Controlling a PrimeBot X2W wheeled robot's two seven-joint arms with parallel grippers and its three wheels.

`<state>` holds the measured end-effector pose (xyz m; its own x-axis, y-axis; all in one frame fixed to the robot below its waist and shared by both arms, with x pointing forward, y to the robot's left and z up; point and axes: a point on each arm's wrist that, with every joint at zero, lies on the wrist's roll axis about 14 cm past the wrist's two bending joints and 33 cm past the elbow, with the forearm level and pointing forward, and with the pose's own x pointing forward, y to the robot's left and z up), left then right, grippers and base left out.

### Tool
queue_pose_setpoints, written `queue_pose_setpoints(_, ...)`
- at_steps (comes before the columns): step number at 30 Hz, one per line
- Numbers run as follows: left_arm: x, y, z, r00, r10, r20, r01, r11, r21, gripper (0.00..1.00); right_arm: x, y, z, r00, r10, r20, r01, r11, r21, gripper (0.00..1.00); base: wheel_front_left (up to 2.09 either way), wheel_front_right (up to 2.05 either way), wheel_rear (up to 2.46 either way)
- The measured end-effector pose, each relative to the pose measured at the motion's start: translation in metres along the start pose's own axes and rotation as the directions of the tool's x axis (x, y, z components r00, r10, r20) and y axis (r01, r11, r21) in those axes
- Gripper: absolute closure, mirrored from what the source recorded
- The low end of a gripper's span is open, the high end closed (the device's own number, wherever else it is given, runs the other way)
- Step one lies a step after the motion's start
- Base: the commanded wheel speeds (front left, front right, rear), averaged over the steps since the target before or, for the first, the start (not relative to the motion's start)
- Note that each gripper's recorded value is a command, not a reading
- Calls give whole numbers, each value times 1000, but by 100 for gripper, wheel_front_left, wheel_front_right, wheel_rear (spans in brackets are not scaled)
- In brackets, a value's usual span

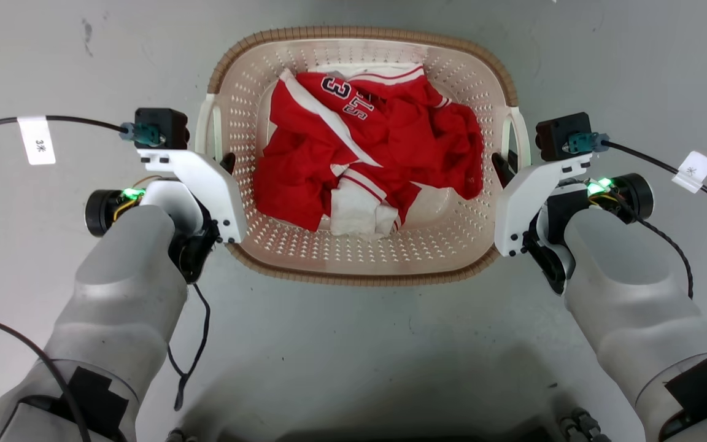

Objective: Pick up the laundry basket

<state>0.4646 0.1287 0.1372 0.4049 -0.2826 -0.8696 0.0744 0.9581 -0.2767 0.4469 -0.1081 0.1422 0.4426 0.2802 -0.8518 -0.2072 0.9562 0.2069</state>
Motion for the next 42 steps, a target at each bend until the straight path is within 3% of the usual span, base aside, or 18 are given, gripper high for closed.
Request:
queue_pose_setpoints(6,-19,-11,0,1000,-5,-3,5,1000,-17,100,-19,2,6,1000,-7,-12,7,1000,-4,100,0,0,0)
queue_pose_setpoints(20,-108,-44,11,1000,-30,-6,30,999,-45,100,-103,22,30,999,-17,-37,17,1000,9,100,0,0,0)
queue_pose_setpoints(42,-201,-76,18,998,-67,15,67,998,-3,100,-197,44,47,999,-21,-32,21,1000,11,100,0,0,0)
